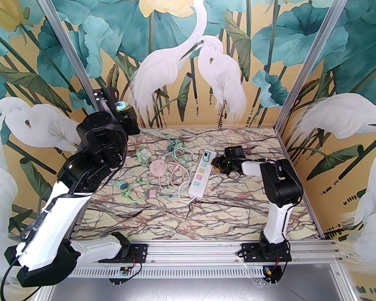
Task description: Pull the plug off the socket
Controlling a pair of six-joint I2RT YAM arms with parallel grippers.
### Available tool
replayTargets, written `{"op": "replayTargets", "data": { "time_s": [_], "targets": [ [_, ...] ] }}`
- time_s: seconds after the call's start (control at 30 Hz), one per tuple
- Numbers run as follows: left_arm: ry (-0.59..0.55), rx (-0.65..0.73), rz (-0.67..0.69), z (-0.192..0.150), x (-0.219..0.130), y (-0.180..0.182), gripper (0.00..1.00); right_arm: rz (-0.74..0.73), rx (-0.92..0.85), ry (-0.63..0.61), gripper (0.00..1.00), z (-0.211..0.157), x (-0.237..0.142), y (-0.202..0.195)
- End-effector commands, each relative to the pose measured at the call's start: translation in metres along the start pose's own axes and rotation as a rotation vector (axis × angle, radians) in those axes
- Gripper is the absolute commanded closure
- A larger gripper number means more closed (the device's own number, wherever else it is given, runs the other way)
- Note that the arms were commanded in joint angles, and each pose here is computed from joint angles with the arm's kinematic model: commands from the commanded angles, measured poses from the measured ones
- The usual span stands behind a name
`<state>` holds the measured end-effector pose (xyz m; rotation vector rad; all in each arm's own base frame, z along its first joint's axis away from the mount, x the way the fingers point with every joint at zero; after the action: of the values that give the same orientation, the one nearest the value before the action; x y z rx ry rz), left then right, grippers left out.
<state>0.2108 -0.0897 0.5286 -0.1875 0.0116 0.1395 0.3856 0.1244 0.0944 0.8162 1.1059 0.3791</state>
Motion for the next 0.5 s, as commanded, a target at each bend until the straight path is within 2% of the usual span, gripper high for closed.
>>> {"op": "replayTargets", "data": {
  "time_s": [0.0, 0.1, 0.23, 0.47],
  "targets": [
    [0.038, 0.054, 0.098, -0.020, -0.002, 0.014, 0.87, -0.195, 0.061, 0.031, 0.66, -0.019, 0.008, -0.034],
    [0.132, 0.063, 0.113, -0.061, 0.005, 0.018, 0.84, -0.192, 0.059, 0.034, 0.66, -0.019, 0.009, -0.033],
    [0.264, 0.027, 0.161, -0.124, 0.015, 0.029, 0.85, -0.191, 0.055, 0.030, 0.66, -0.020, 0.006, -0.032],
    [0.465, -0.055, 0.319, -0.218, 0.036, 0.068, 0.84, -0.187, 0.050, 0.030, 0.66, -0.021, 0.006, -0.030]
  ]
}}
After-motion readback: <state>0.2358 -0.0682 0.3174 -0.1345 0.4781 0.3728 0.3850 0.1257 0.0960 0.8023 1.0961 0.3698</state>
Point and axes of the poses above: each hand's point on the last joint's axis, 136 mm out from that joint toward the fingers, its own x axis out along the fingers, its own y axis along the line the jaws close on, z = x × y, the point moved 10 cm from there along -x, back along the fingers, and after that the axes turned 4 degrees about -x, right-handed, at the moved point
